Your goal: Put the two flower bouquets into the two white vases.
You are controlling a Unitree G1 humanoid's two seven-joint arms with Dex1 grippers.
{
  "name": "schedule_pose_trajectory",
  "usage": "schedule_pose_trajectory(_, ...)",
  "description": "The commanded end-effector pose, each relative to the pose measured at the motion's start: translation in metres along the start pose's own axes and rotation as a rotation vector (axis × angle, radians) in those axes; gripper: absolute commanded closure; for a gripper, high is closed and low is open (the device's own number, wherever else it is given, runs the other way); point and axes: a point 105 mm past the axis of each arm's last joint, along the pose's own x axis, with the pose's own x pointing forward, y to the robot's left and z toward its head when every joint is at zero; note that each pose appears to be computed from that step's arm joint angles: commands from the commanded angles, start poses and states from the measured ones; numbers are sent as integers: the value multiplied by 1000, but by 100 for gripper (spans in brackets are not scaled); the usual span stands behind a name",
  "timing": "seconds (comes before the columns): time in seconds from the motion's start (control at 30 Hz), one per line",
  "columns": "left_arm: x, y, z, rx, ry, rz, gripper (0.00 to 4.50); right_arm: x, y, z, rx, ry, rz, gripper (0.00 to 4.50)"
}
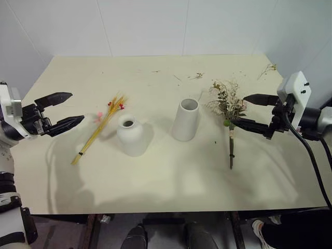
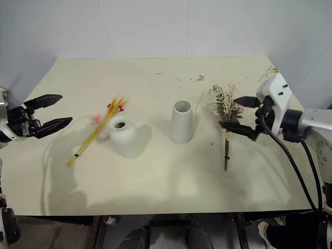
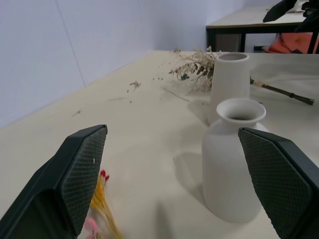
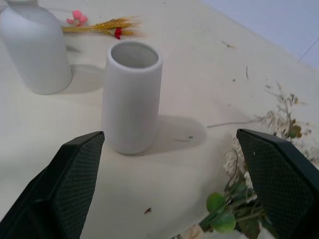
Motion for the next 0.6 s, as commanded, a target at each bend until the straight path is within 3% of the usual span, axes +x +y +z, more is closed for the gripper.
schedule_pose_trajectory(0.03, 0, 3, 8, 37, -27, 3, 1, 0, 4, 13, -29, -39, -7, 0)
schedule_pose_trajectory(0.37, 0, -5, 17, 25, -81, -70, 1, 11, 5, -3, 53, 54, -103, 0)
schedule_pose_trajectory(0.6, 6, -12, 26, 5, -111, -141, 1, 22, -5, -43, 155, 272, -250, 0)
